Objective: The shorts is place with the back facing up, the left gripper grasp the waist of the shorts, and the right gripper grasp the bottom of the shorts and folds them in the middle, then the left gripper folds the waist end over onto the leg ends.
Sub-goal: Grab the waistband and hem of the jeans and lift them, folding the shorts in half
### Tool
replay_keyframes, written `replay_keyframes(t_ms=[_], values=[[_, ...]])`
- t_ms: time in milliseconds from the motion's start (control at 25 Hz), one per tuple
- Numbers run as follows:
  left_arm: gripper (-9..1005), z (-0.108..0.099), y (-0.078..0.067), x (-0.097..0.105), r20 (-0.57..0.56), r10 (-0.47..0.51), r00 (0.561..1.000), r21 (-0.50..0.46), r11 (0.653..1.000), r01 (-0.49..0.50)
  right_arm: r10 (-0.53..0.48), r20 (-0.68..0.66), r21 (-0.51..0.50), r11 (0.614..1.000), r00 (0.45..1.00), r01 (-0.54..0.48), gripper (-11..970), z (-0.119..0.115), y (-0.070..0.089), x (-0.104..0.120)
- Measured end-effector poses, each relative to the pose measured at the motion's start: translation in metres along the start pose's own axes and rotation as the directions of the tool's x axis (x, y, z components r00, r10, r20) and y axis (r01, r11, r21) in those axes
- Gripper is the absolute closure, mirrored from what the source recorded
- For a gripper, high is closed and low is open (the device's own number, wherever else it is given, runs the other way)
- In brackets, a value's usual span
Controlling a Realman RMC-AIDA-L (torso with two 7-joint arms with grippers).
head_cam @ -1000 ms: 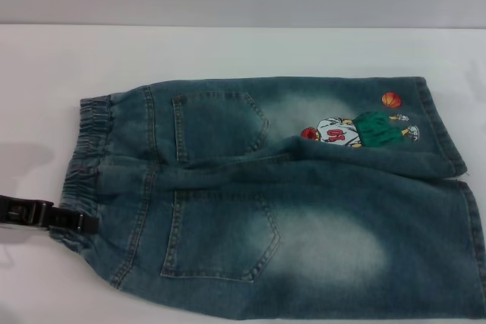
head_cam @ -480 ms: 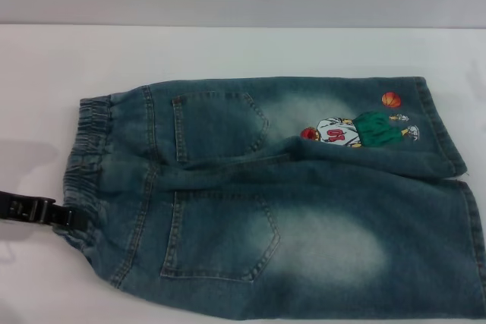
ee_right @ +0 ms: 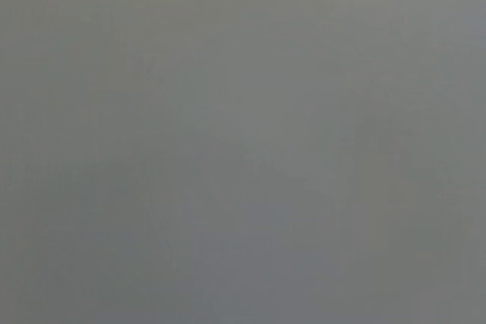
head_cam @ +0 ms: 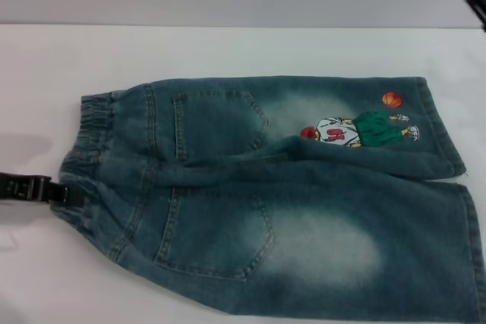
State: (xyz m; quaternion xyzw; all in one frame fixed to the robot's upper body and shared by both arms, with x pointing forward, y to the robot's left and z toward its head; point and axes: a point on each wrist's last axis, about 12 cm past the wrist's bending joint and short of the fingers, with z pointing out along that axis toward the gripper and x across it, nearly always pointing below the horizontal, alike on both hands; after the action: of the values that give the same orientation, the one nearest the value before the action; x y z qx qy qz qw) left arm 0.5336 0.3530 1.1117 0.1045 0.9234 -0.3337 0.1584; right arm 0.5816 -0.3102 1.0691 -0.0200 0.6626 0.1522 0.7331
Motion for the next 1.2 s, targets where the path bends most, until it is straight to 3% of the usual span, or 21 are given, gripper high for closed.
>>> replay_keyframes(t_ms=[80, 160, 240, 320, 480, 520, 560, 680, 760, 800, 840, 880, 920, 1080, 1120, 1200], values=[[948, -0.001, 0.001, -0.001, 0.017, -0.006, 1.0, -0.001, 1.0, 0.006, 0.054, -0.023, -0.128, 0.99, 0.998, -0.057, 161, 0.006, 0.005, -0.011], [947, -0.002, 0.002, -0.001, 0.027, -0.009, 1.0, -0.004, 1.0, 0.009, 0.08, -0.062, -0.276, 0.956, 0.995, -0.094, 161, 0.012, 0.014, -0.022], [947, -0.001, 0.002, -0.001, 0.029, -0.007, 1.0, -0.006, 1.0, 0.008, 0.085, -0.086, -0.406, 0.907, 0.993, -0.113, 161, 0.015, 0.022, -0.034], [947, 0.001, 0.001, -0.002, 0.031, 0.003, 1.0, -0.003, 1.0, -0.003, 0.089, -0.112, -0.536, 0.833, 0.99, -0.136, 161, 0.016, 0.03, -0.049], [946, 0.002, -0.001, -0.004, 0.032, 0.013, 0.999, 0.0, 1.0, -0.013, 0.025, -0.221, -0.746, 0.64, 0.975, -0.186, 162, 0.018, 0.041, -0.082], [946, 0.003, -0.002, -0.005, 0.032, 0.016, 0.999, 0.001, 1.0, -0.016, -0.043, -0.292, -0.808, 0.545, 0.955, -0.223, 162, 0.018, 0.042, -0.097], [946, 0.003, -0.002, -0.006, 0.032, 0.018, 0.999, 0.002, 1.0, -0.018, -0.043, -0.292, -0.808, 0.545, 0.955, -0.223, 162, 0.018, 0.042, -0.097], [945, 0.004, -0.003, -0.006, 0.029, 0.021, 0.999, 0.003, 1.0, -0.021, -0.184, -0.353, -0.898, 0.342, 0.917, -0.277, 162, 0.008, 0.042, -0.121], [945, 0.004, -0.003, -0.006, 0.029, 0.022, 0.999, 0.003, 1.0, -0.022, -0.269, -0.342, -0.936, 0.179, 0.9, -0.302, 163, -0.008, 0.041, -0.135], [945, 0.004, -0.003, -0.006, 0.029, 0.028, 0.999, 0.003, 1.0, -0.028, -0.302, -0.335, -0.942, 0.123, 0.892, -0.312, 163, -0.015, 0.039, -0.139], [944, 0.003, -0.002, -0.006, 0.032, 0.03, 0.999, 0.001, 1.0, -0.03, -0.336, -0.333, -0.943, 0.095, 0.881, -0.32, 163, -0.02, 0.037, -0.141], [944, 0.003, -0.002, -0.006, 0.032, 0.03, 0.999, 0.001, 1.0, -0.03, -0.375, -0.339, -0.939, 0.077, 0.863, -0.336, 163, -0.026, 0.035, -0.141], [944, 0.003, -0.001, -0.005, 0.032, 0.03, 0.999, -0.001, 1.0, -0.03, -0.418, -0.36, -0.929, 0.084, 0.834, -0.359, 163, -0.03, 0.031, -0.139], [943, 0.003, 0.0, -0.002, 0.034, 0.028, 0.999, -0.003, 1.0, -0.028, -0.529, -0.473, -0.875, 0.187, 0.705, -0.447, 164, -0.041, 0.016, -0.122], [943, 0.003, 0.001, -0.002, 0.034, 0.026, 0.999, -0.003, 1.0, -0.026, -0.529, -0.473, -0.875, 0.187, 0.705, -0.447, 164, -0.041, 0.016, -0.122], [943, 0.003, 0.001, -0.002, 0.034, 0.026, 0.999, -0.003, 1.0, -0.026, -0.559, -0.508, -0.853, 0.22, 0.655, -0.474, 164, -0.046, 0.012, -0.116]])
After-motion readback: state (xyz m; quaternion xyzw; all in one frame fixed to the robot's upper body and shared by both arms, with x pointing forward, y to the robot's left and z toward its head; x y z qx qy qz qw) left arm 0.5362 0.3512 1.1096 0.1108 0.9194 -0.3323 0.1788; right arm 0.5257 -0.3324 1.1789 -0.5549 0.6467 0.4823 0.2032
